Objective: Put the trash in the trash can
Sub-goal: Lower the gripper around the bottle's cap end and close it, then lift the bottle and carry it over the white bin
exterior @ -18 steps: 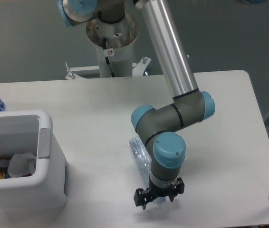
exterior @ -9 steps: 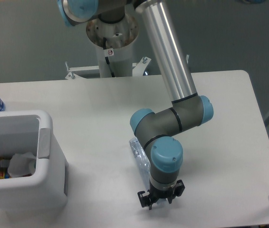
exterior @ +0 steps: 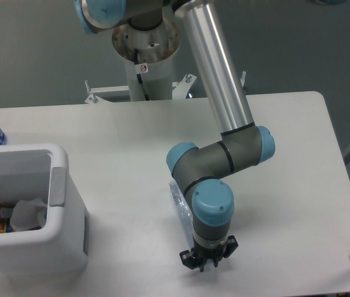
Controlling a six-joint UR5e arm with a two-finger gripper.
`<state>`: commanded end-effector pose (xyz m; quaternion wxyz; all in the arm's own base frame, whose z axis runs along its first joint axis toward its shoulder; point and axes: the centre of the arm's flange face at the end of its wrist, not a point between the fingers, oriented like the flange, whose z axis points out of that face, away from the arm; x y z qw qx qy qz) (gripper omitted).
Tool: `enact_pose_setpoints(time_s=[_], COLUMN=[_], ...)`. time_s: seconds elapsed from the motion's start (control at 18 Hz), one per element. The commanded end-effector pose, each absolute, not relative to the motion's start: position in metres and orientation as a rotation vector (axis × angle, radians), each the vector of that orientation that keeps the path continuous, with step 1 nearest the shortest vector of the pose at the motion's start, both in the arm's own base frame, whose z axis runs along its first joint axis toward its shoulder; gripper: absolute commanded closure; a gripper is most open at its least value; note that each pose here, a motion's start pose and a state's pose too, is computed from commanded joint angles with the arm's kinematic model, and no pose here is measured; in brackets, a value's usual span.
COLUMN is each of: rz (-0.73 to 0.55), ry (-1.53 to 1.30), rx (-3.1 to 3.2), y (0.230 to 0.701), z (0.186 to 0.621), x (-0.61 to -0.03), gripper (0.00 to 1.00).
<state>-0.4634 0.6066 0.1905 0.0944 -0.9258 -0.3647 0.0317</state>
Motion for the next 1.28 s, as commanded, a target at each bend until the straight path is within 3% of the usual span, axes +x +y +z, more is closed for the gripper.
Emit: enact_pose_setpoints(time_s=[0.44,0.94,1.28], rz=[0.131,0.155,0.196], ry=[-1.057,-1.151,-1.041], rx=[-2.678,-2.153,-2.029], y=[0.607,0.625,0.625], z=[0.24,0.413,0.514], x=[-0.468,-0.498,-0.462], gripper=[0.86,0.86,0.86])
